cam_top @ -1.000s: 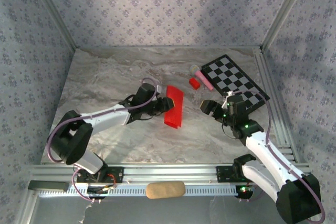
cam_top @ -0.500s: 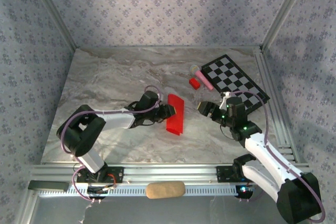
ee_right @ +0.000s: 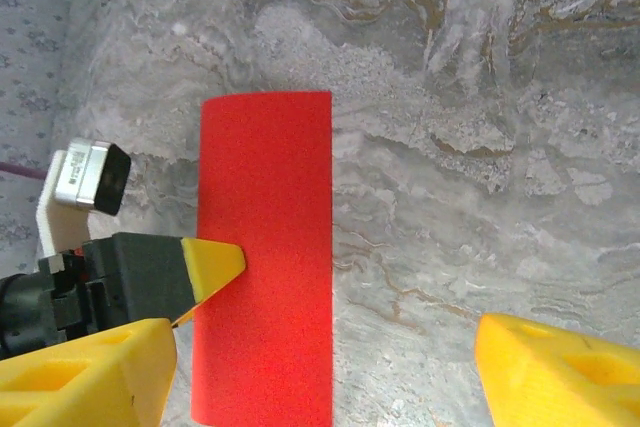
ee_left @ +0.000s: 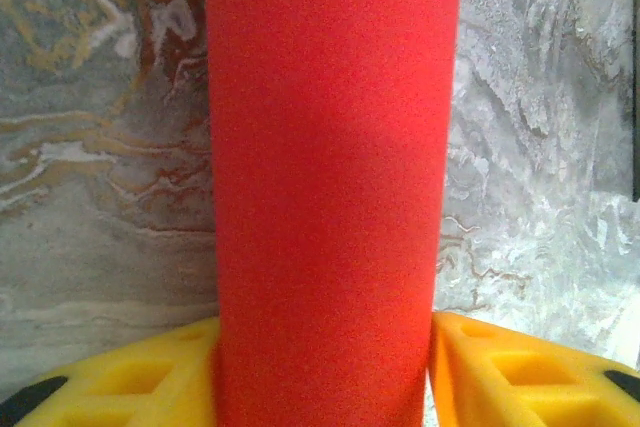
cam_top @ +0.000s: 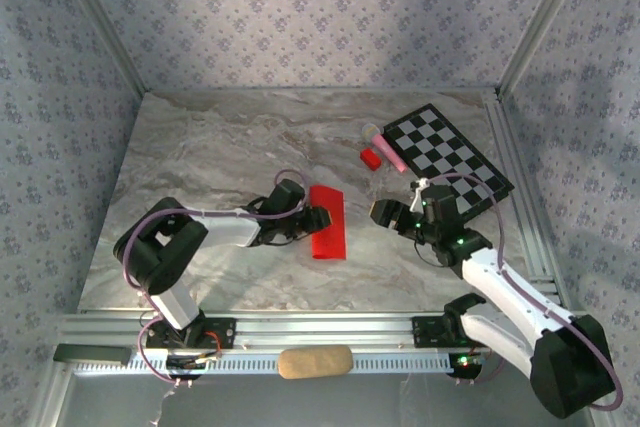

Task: Fold a paper plane with a square sheet of paper (pick it up from the middle)
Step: First fold the square sheet of paper in half at the center of the table.

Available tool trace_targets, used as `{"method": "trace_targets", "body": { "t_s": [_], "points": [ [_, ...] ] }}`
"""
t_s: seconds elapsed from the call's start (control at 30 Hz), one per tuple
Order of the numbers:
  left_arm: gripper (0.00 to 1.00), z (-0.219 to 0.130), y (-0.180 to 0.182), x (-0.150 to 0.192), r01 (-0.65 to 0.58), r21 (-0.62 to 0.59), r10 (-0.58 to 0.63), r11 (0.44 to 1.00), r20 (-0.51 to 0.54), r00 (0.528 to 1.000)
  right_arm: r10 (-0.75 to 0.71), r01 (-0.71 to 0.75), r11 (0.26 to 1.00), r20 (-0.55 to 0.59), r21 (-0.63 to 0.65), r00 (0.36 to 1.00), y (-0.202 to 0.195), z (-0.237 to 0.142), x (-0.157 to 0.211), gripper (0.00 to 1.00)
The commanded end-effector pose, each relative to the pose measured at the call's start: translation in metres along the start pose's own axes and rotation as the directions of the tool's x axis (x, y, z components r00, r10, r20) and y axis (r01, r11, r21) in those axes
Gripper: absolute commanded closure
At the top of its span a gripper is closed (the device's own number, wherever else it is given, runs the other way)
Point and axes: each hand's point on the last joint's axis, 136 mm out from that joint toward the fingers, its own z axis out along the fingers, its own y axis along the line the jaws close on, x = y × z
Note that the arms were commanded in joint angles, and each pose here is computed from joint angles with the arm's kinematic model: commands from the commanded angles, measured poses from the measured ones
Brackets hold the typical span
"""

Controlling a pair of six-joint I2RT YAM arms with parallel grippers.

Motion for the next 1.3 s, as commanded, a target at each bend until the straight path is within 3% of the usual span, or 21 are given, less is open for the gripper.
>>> {"method": "trace_targets", "body": {
  "t_s": [0.0, 0.1, 0.47, 0.67, 1.0, 1.17, 1.27],
  "points": [
    [0.41, -0.002, 0.009, 0.000, -0.038, -0.068, 0.039, 0.997, 0.017, 0.999, -0.035, 0.035, 0.999, 0.001, -0.006, 0.999, 0.011, -0.001, -0.006, 0.20],
    [0.36, -0.006, 0.009, 0.000, -0.072, -0.100, 0.075, 0.992, 0.026, 0.997, -0.045, 0.045, 0.999, -0.003, -0.007, 0.999, 0.013, 0.002, -0.005, 0.20],
    [0.32, -0.027, 0.017, -0.014, -0.139, -0.229, 0.161, 0.963, 0.079, 0.984, -0.055, 0.055, 0.998, -0.049, -0.011, 0.997, 0.018, 0.011, 0.002, 0.20],
    [0.35, -0.023, 0.023, -0.017, -0.123, -0.267, 0.150, 0.956, 0.083, 0.985, -0.072, 0.068, 0.997, -0.099, -0.040, 0.992, 0.025, 0.020, 0.011, 0.31],
    [0.37, -0.022, 0.032, -0.018, -0.138, -0.358, 0.161, 0.924, 0.037, 0.986, -0.098, 0.094, 0.995, -0.144, -0.032, 0.985, 0.029, 0.034, 0.020, 0.36],
    [0.37, -0.016, 0.028, -0.014, -0.172, -0.335, 0.182, 0.926, -0.001, 0.983, -0.107, 0.095, 0.993, -0.187, -0.077, 0.976, 0.037, 0.044, 0.028, 0.53],
    [0.37, -0.011, 0.024, -0.011, -0.206, -0.322, 0.204, 0.924, -0.041, 0.978, -0.101, 0.089, 0.994, -0.207, -0.066, 0.973, 0.035, 0.051, 0.032, 0.55]
  ]
}}
